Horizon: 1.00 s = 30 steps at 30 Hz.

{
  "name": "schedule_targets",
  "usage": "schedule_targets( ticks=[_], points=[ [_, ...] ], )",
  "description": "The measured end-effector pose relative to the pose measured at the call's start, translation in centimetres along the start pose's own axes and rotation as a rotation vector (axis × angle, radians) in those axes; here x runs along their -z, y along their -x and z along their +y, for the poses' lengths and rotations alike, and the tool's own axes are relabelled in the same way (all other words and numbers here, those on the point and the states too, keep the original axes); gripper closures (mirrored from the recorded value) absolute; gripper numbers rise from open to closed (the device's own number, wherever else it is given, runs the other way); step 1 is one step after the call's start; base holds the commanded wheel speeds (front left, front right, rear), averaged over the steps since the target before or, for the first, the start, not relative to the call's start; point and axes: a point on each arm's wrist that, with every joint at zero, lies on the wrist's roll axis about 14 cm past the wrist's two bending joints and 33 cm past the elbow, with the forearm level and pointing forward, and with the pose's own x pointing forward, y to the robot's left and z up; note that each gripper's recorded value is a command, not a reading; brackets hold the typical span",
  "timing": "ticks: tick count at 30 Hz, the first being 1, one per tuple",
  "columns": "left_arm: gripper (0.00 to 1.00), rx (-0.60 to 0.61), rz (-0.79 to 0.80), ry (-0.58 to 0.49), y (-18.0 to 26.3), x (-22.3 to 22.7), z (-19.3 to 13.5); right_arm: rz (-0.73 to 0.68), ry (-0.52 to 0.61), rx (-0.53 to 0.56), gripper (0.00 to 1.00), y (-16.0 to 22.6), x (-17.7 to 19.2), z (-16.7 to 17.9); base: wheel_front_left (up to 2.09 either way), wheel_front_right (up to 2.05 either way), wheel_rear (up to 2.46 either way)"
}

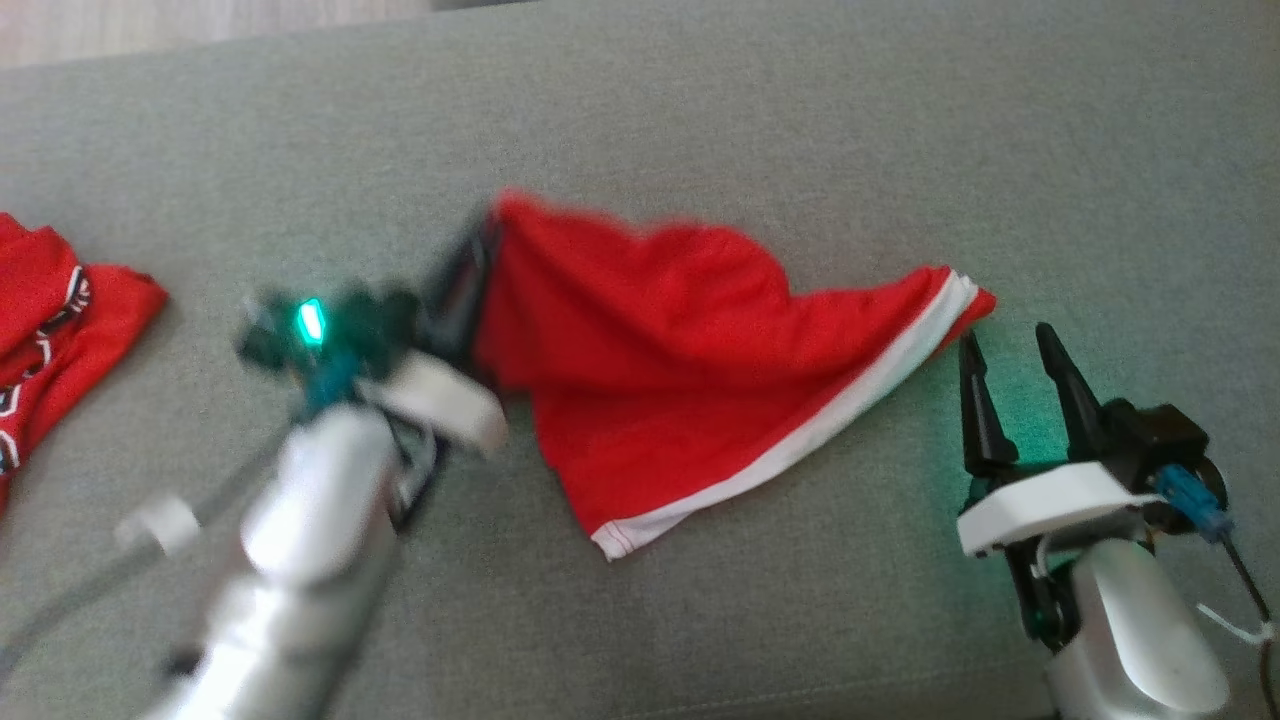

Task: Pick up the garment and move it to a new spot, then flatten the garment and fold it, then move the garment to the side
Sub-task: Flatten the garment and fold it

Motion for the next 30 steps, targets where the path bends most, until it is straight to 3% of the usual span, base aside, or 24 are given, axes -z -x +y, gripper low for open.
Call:
schedule_targets(
  ticks=[8, 16, 17, 18, 25, 30],
  points=[
    [1.0, 0.097, -0.095, -0.217, -6.6, -6.4, 1.3, -0.008, -0.065, -0.003, 0.0, -0.5, -0.2, 0.4, 0.0, 0.0, 0.0],
    [1.0, 0.112, -0.104, -0.253, -11.5, -7.7, 1.6, 0.009, -0.103, 0.033, 0.0, 0.3, 0.4, -0.8, 0.0, 0.0, 0.0],
    [0.67, 0.086, -0.11, -0.236, -11.9, -7.9, 2.0, 0.009, -0.103, 0.039, 0.0, 0.3, 0.4, -1.0, 0.0, 0.0, 0.0],
    [0.0, 0.067, -0.108, -0.224, -12.2, -7.8, 2.3, 0.008, -0.104, 0.045, 0.0, 0.3, 0.3, -1.2, 0.0, 0.0, 0.0],
    [0.0, -0.021, -0.101, -0.068, -10.5, -6.3, 2.8, -0.011, -0.109, 0.039, 0.0, -0.1, -0.3, -1.0, 0.0, 0.0, 0.0],
    [0.0, -0.023, 0.041, 0.107, -5.9, 0.7, 0.3, -0.026, -0.098, 0.008, 0.0, -0.6, -0.9, 0.0, 0.0, 0.0, 0.0]
  ],
)
